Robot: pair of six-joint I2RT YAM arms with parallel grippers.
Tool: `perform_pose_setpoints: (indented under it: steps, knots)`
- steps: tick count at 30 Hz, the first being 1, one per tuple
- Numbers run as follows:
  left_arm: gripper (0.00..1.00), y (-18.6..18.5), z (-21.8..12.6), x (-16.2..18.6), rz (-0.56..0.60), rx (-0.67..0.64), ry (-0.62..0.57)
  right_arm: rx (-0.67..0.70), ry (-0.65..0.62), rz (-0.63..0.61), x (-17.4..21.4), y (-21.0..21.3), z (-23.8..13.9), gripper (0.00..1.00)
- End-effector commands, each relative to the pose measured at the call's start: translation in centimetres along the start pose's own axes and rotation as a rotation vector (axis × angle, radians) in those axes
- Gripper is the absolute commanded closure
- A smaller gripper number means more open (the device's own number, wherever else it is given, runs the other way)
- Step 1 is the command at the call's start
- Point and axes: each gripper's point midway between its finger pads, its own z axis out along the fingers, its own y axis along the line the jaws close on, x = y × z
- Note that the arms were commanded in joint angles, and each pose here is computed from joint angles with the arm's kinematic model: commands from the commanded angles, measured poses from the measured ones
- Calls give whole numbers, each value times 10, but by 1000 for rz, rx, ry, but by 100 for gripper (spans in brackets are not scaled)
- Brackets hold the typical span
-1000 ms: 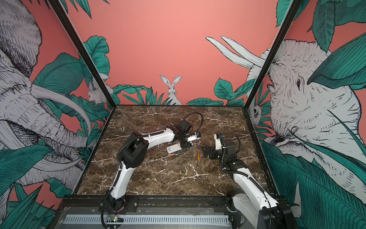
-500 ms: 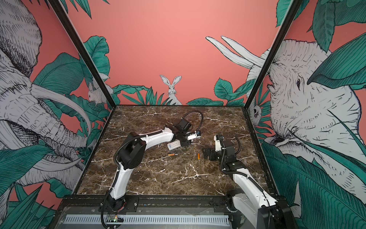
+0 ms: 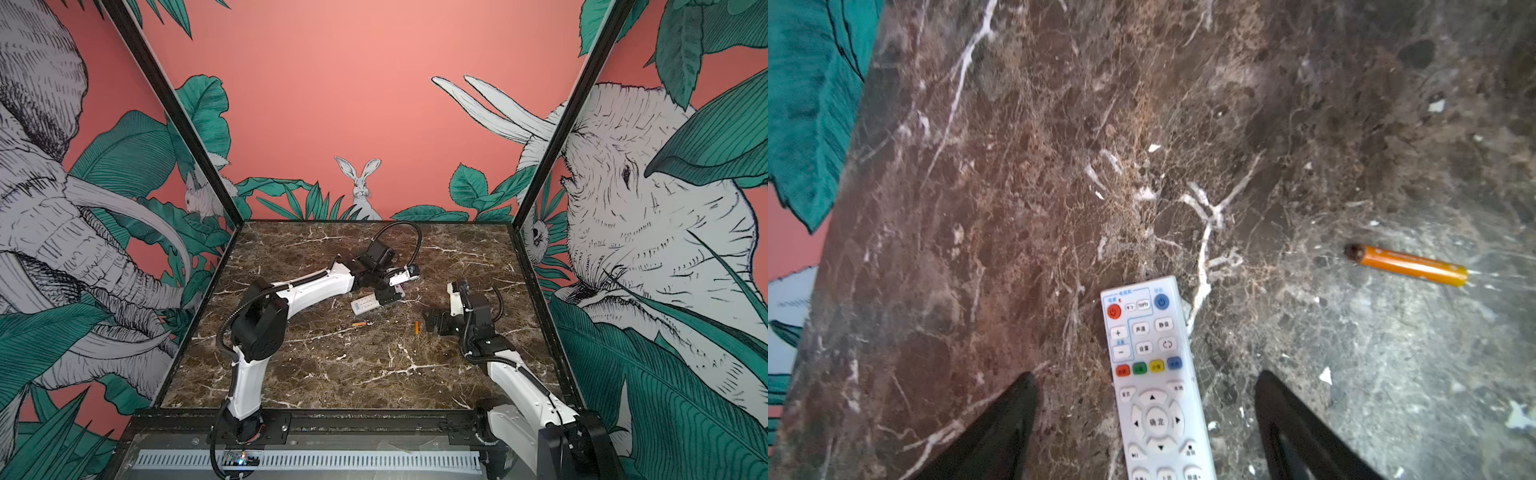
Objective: Load the batteries into the remote control
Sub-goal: 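Lower the left gripper and close it on the remote's button end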
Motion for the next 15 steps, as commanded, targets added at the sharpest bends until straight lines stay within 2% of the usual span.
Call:
perform_pose_setpoints:
  steps: [1, 9, 15]
  knots:
    - [13, 0, 12, 17, -10, 31, 71, -26, -37, -8, -10, 7, -3, 1]
    - [8, 1, 34, 37, -39, 54, 145, -29, -31, -9, -8, 8, -4, 1]
    - [11, -4, 46, 45, -62, 89, 174, -19, -28, -10, -5, 6, -6, 1]
